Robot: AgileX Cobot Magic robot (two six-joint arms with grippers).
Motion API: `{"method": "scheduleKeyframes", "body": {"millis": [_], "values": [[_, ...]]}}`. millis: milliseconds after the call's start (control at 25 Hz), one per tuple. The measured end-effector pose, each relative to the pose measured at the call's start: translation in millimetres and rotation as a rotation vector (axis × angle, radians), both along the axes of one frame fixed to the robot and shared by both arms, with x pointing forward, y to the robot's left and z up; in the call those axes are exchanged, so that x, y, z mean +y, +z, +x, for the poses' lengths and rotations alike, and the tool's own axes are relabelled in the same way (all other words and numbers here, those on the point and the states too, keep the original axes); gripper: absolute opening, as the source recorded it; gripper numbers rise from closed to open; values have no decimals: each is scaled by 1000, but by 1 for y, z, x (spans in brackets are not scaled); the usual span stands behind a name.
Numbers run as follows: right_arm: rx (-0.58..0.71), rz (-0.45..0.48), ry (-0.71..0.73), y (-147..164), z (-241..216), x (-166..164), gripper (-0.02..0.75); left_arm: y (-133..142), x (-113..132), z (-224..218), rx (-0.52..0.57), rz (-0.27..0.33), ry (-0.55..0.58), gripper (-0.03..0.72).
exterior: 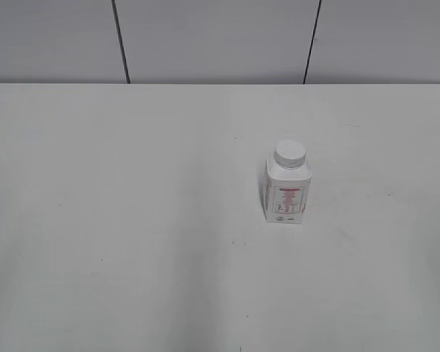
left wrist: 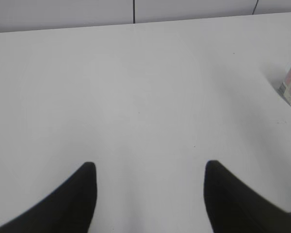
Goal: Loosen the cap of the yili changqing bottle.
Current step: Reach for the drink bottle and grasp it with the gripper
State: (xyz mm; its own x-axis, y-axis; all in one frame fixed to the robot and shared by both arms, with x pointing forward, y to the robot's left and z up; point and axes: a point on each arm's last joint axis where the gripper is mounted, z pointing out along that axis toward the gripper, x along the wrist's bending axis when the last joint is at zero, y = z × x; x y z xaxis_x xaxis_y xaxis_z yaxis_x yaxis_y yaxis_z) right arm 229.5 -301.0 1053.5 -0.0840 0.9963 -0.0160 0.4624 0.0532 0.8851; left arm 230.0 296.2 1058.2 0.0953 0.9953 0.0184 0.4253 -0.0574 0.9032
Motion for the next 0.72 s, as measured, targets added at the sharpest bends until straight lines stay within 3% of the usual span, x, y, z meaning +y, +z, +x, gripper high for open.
{"method": "scheduleKeyframes", "body": {"millis": [720], "values": [[0,0,0,0,0,0,574,0,0,0,0,0,0,436]]}}
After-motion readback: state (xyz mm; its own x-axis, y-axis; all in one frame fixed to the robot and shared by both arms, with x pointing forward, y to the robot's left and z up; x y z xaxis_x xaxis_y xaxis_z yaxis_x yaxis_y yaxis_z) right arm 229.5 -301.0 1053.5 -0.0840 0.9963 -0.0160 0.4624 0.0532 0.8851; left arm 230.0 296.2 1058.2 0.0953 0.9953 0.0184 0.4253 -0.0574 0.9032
